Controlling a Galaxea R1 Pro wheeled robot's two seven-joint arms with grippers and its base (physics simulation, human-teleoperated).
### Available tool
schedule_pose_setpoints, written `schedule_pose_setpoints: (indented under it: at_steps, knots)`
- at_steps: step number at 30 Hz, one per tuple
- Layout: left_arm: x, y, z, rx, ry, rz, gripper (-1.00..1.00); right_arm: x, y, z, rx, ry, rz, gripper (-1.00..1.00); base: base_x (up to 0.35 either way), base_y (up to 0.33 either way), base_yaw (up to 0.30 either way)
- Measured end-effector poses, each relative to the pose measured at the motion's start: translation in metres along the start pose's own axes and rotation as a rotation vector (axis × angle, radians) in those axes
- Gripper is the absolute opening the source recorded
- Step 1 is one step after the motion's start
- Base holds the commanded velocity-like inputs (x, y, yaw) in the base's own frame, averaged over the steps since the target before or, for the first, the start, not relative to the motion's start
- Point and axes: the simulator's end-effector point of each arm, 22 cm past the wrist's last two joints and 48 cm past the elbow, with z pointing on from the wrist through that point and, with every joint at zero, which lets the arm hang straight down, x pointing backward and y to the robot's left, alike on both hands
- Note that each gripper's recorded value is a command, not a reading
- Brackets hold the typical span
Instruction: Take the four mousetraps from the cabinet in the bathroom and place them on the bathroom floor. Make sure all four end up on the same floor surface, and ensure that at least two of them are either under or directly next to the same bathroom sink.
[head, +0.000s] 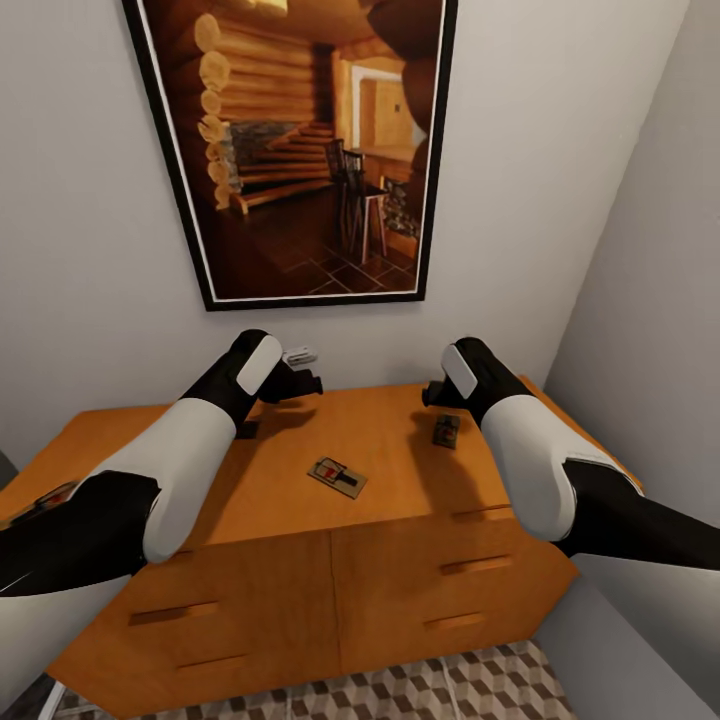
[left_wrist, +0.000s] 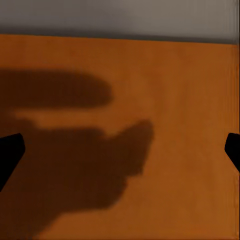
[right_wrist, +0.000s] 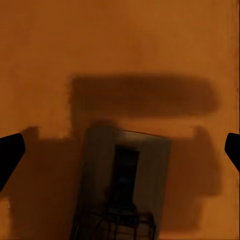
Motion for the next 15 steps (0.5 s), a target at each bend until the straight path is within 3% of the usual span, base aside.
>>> schedule_pose_setpoints:
  at_steps: [15]
  knots:
    - [-0.0024,-0.0036,-0.0003,0.017,-0.010,-0.004,1.00,0.0092,-0.0083,0.0106,0.011,0.005,0.014,1.00,-0.018,-0.016,0.000]
